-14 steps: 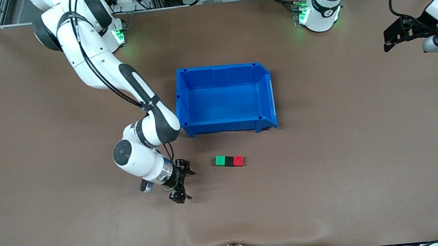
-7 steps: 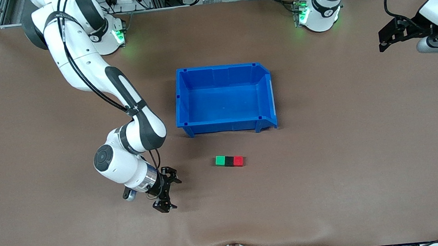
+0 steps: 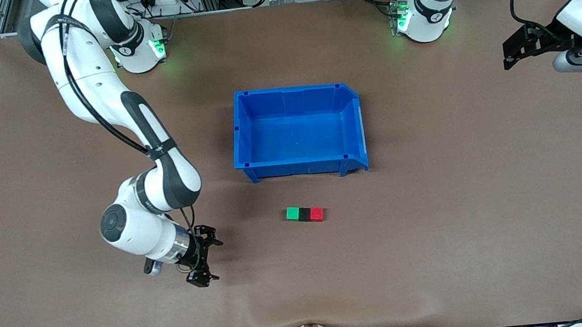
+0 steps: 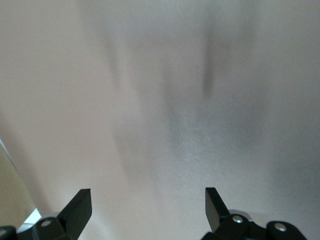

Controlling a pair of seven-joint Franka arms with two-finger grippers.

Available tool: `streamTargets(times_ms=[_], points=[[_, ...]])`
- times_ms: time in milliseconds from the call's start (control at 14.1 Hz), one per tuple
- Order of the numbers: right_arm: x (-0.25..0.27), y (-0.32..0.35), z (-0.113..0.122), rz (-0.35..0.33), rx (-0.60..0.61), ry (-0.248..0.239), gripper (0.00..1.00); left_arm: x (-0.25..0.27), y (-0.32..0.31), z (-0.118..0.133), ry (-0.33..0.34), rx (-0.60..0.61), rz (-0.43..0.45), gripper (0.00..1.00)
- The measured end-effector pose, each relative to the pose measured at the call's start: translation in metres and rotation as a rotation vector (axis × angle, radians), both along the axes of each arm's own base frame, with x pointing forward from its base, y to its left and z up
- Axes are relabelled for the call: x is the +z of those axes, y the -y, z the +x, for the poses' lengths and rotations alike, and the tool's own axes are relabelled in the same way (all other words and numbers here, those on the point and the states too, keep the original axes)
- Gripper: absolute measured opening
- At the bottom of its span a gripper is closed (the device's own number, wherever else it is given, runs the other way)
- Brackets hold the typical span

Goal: Attach green and red cubes to black cube

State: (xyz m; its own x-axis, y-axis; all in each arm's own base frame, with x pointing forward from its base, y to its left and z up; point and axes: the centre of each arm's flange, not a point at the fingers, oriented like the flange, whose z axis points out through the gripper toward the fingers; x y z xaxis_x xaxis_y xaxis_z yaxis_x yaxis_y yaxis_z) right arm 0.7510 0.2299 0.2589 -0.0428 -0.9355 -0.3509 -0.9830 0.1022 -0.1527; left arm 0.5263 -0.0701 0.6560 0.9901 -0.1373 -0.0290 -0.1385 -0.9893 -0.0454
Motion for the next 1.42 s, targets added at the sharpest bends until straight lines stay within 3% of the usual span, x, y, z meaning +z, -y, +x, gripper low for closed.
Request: streamTargets(times_ms=[426, 709, 1418], points=[[0.019, 0.030, 0.005, -0.009, 0.067, -0.027, 1.00, -0.001, -0.001, 0.000, -0.001, 0.001, 0.000, 1.00], [0.056, 0.053, 0.009, -0.011, 0.147, 0.002, 1.00, -0.001, -0.001, 0.000, -0.001, 0.001, 0.000, 1.00], [0.143, 0.128, -0.009, -0.015, 0.461, 0.004, 1.00, -0.001, -0.001, 0.000, -0.002, 0.001, 0.000, 1.00]])
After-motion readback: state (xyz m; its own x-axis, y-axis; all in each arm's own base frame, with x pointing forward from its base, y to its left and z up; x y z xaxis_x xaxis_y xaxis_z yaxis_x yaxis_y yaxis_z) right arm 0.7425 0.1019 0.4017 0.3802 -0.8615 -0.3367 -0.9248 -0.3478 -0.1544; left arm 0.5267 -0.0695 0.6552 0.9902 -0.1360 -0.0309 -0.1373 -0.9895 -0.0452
